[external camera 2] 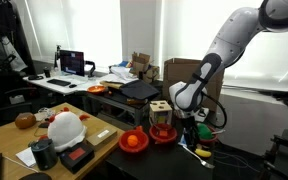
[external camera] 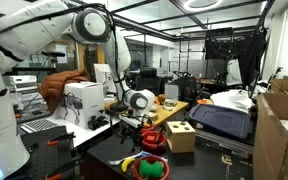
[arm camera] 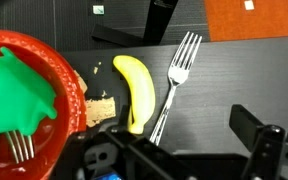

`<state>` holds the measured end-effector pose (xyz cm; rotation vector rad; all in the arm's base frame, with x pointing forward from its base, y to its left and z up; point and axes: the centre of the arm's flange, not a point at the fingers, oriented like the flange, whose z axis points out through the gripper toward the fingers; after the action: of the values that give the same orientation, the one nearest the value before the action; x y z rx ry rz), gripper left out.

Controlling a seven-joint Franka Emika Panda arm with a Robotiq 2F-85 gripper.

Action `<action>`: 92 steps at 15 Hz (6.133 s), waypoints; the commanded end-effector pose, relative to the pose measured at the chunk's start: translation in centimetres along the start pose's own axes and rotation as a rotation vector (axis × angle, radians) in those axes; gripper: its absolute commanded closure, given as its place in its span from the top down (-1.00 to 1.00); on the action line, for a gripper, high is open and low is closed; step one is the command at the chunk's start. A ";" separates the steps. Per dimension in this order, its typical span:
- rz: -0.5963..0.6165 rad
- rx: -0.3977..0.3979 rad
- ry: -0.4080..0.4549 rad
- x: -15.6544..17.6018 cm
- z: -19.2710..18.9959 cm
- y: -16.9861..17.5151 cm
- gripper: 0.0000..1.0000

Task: Pick up the banana and put it in the bowl on the middle of the two other bowls

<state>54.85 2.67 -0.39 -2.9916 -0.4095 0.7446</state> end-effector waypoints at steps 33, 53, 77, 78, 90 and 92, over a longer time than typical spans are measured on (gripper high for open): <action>-0.080 -0.022 -0.058 -2.8 0.0 -1.4 1.00; -0.081 -0.097 -0.031 -1.8 3.1 -1.7 1.00; -0.017 -0.084 -0.014 0.5 5.3 2.0 1.00; -0.017 -0.072 -0.017 0.5 5.6 1.9 1.00; -0.017 -0.085 -0.042 0.2 7.0 2.1 -0.30; -0.027 -0.086 -0.039 0.0 6.7 2.1 -0.59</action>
<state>52.14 0.64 -6.78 -3.0467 -0.4669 0.8171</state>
